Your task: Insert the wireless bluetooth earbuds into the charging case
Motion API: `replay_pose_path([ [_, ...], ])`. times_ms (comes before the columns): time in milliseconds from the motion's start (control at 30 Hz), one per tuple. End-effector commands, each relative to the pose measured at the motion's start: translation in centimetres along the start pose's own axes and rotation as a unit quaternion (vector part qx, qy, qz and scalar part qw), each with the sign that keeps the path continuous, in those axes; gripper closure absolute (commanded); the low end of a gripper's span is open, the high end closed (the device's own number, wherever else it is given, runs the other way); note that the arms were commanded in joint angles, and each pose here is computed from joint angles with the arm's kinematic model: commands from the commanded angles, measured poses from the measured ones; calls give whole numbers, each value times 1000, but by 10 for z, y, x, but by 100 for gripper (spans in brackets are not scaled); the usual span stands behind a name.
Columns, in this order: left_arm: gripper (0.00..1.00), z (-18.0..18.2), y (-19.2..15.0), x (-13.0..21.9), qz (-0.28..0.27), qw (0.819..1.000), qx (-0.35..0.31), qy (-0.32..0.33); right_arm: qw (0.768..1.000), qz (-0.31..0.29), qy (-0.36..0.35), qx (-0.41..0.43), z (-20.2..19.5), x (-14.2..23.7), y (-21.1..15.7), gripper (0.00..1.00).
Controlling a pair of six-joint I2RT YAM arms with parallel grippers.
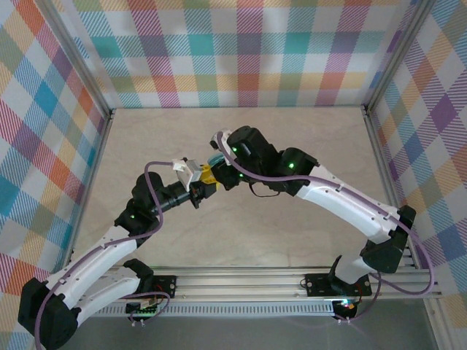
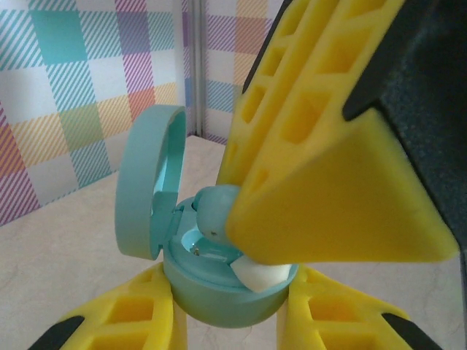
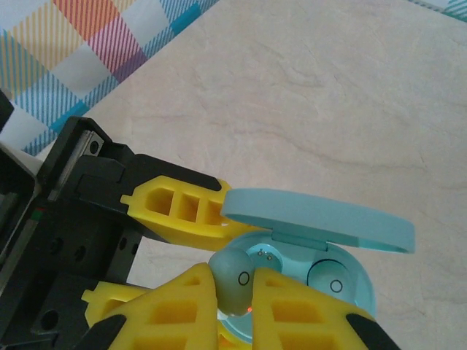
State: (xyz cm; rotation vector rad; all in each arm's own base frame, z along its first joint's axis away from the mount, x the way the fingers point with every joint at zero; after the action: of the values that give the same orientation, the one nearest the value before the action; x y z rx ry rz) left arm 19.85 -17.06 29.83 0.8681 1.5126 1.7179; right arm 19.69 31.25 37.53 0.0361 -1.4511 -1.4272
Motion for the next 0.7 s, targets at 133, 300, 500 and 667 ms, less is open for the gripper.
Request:
replay_pose_path([
  [133, 92, -4, 23, 7, -36, 999, -28, -5, 999, -7, -29, 18, -3, 6, 6, 85],
  [300, 92, -4, 23, 7, -37, 999, -28, -6, 999, -7, -33, 25, -3, 5, 6, 84],
  [500, 92, -4, 24, 7, -37, 999, -28, -6, 999, 4, -20, 26, 1, 1, 5, 84],
  [667, 92, -3, 24, 6, -36, 999, -26, -4, 1000, 15, -6, 26, 5, 0, 3, 81],
])
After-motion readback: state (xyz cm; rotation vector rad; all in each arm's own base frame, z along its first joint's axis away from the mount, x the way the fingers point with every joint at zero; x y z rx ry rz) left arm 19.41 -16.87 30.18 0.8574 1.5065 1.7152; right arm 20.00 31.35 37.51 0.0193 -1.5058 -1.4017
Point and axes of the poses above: each hand's point on the last joint's axis, 136 mm out from that joint toward the fingers, its own x axis back along the fingers, its own z axis along the line the jaws close on, y = z × x, the point moved 8 cm from there along x, back along the fingers, and after that the axes turned 7 degrees about -x, right-handed, at the moved point
